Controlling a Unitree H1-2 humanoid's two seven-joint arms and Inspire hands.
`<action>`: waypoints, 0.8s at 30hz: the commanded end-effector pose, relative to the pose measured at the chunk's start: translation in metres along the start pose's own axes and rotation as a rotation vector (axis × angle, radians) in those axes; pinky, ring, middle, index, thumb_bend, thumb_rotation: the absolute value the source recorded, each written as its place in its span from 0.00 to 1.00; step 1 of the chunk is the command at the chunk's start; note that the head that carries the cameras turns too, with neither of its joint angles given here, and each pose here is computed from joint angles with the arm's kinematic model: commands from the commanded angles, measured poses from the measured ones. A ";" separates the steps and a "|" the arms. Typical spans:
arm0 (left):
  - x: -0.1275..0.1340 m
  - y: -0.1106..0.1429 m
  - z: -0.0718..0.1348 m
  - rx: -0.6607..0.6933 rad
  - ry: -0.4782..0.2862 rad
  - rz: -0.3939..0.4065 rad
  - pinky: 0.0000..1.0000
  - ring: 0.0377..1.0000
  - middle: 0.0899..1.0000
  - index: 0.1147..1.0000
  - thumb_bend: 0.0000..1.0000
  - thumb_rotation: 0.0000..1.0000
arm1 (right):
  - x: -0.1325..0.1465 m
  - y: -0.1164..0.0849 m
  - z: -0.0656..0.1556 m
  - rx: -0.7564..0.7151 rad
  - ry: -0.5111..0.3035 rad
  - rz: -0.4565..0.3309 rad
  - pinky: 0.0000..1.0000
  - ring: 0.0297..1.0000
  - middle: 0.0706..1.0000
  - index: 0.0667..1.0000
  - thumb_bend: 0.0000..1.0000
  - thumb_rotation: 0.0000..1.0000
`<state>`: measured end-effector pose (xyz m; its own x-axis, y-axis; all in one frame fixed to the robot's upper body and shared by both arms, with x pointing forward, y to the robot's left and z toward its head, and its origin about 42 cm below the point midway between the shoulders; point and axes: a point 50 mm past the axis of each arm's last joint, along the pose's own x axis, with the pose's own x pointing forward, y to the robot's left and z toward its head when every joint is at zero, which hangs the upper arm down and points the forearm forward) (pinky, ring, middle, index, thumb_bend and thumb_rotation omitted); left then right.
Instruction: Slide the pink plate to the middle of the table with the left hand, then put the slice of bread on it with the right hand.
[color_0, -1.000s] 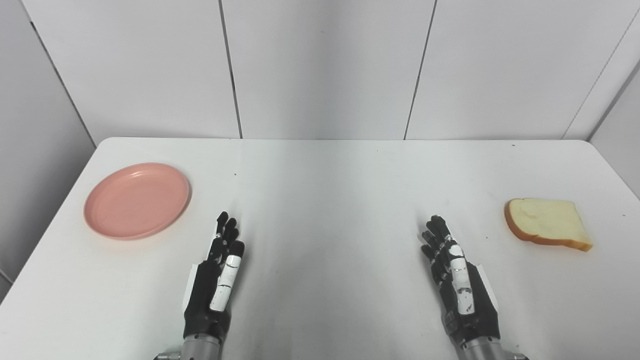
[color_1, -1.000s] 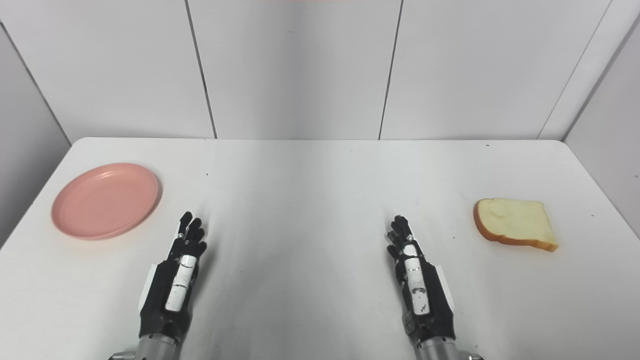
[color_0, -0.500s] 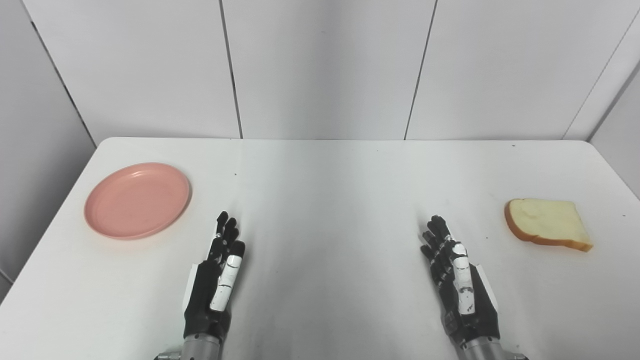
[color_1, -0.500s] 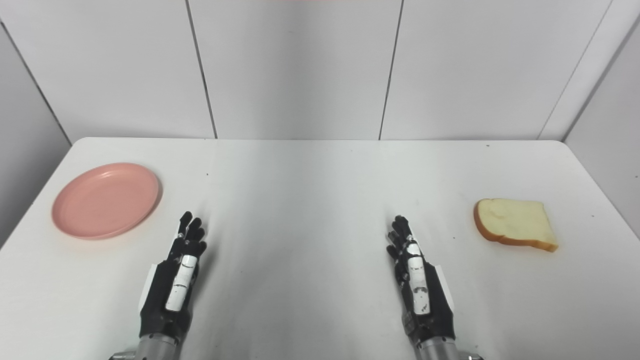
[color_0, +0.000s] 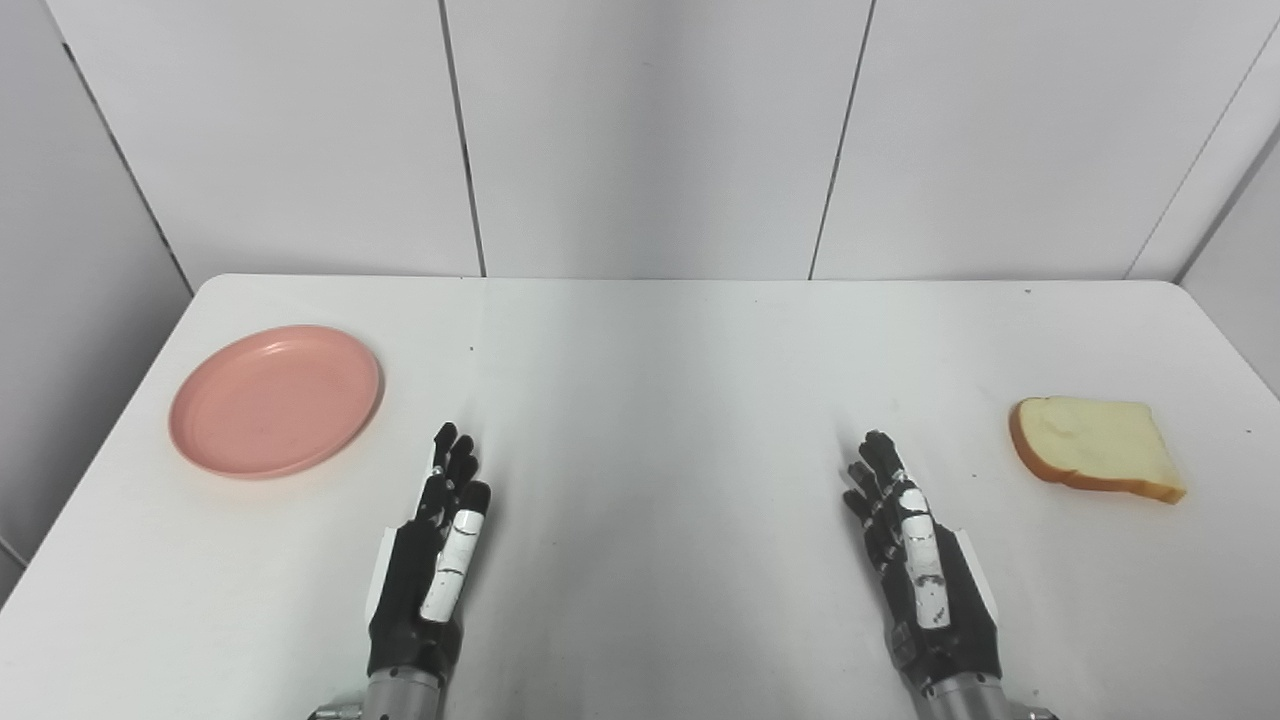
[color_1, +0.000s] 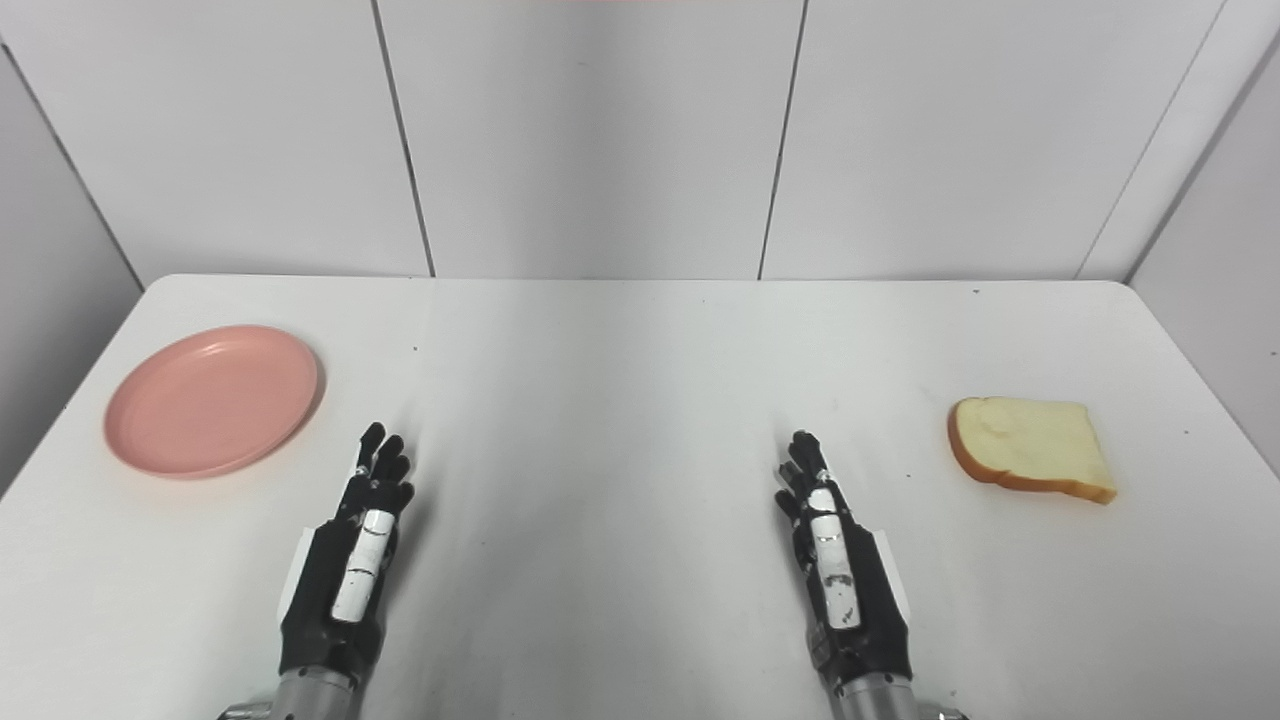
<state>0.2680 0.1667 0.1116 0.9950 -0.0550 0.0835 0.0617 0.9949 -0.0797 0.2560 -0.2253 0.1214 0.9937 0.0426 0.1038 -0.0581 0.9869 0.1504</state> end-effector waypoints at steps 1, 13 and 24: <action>0.005 -0.005 0.004 0.004 -0.044 -0.008 1.00 1.00 1.00 1.00 0.77 0.81 | -0.004 -0.003 -0.008 0.010 -0.010 -0.003 0.97 0.98 0.98 0.95 0.79 0.95; 0.009 -0.032 -0.020 0.025 -0.031 -0.006 1.00 1.00 1.00 1.00 0.75 0.84 | -0.005 -0.036 -0.026 0.012 0.011 -0.004 1.00 0.98 0.99 0.96 0.76 0.96; 0.011 -0.048 -0.035 0.081 -0.034 0.007 1.00 1.00 1.00 1.00 0.78 0.88 | -0.002 -0.053 -0.039 0.036 0.030 -0.008 1.00 1.00 1.00 1.00 0.70 1.00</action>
<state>0.2917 0.1184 0.1076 0.9820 -0.0548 0.1810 0.0565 0.9984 -0.0044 0.2821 -0.2601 0.1148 0.9809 0.0625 0.1840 -0.0960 0.9791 0.1795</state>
